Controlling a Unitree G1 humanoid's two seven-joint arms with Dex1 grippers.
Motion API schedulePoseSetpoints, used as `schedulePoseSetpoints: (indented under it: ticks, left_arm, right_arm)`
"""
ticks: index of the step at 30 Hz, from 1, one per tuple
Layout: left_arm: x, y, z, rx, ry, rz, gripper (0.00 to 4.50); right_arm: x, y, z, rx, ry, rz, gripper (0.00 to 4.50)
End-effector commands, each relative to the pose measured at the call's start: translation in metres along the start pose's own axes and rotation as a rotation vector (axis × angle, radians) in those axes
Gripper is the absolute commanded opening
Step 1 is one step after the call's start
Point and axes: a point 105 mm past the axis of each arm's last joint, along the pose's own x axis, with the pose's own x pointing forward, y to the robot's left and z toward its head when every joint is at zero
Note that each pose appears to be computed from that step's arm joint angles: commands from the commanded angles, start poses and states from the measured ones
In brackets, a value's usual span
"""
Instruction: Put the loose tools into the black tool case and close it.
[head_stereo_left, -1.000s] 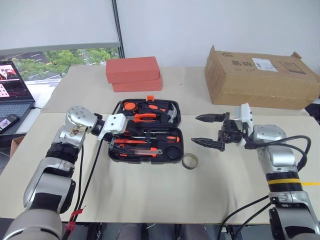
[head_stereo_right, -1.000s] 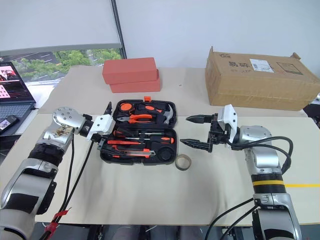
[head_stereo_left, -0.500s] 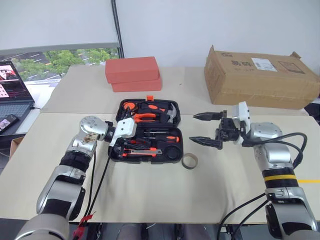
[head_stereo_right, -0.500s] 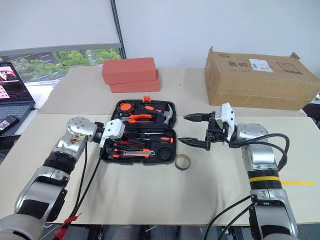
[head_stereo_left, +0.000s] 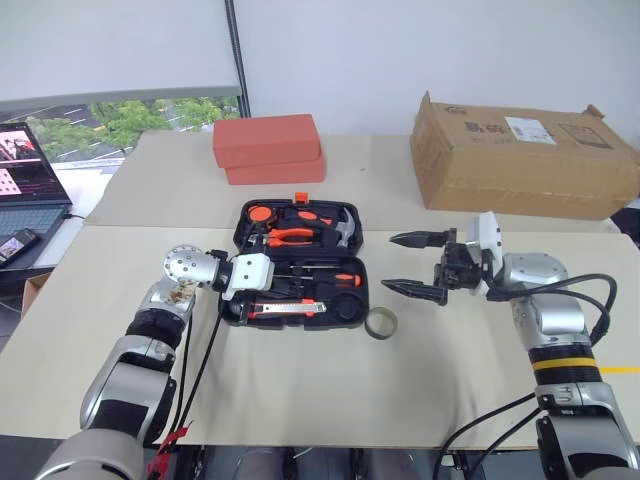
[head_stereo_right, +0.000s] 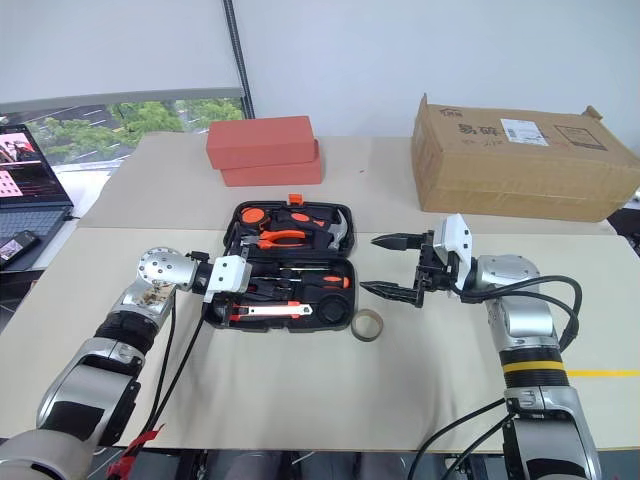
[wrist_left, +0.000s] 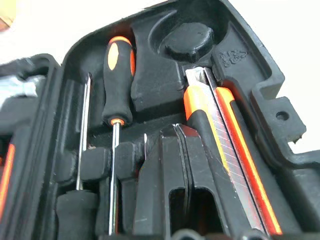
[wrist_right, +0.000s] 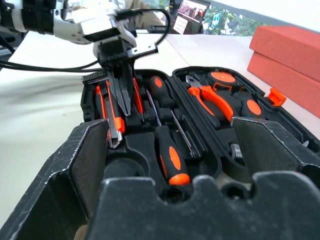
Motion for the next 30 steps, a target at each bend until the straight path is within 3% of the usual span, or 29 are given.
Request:
schedulePoseSetpoints:
  ticks: [1, 4, 6, 10, 16, 23, 30]
  left_arm:
    - [0.009, 0.006, -0.005, 0.043, 0.010, 0.112, 0.03]
    - [0.002, 0.026, 0.005, 0.050, -0.050, 0.235, 0.03]
    - [-0.001, 0.035, 0.015, -0.039, -0.154, 0.268, 0.03]
    - [-0.005, 0.015, 0.021, -0.210, -0.267, 0.092, 0.03]
    - [-0.008, -0.006, 0.023, -0.287, -0.283, -0.063, 0.03]
    - [-0.005, -0.018, 0.001, -0.237, -0.101, -0.121, 0.03]
    - [-0.001, -0.012, 0.007, -0.269, -0.179, -0.082, 0.03]
  right_arm:
    - [-0.004, -0.002, 0.014, -0.064, -0.023, -0.014, 4.50]
    - [-0.004, -0.002, 0.014, -0.062, -0.022, -0.016, 4.50]
    - [-0.004, -0.003, 0.013, -0.063, -0.020, -0.017, 4.50]
    - [-0.002, -0.003, 0.014, -0.064, -0.022, -0.012, 4.50]
    - [0.001, -0.003, 0.014, -0.064, -0.025, -0.007, 4.50]
    - [0.000, -0.004, 0.014, -0.064, -0.021, -0.007, 4.50]
    - [-0.001, -0.002, 0.014, -0.064, -0.021, -0.008, 4.50]
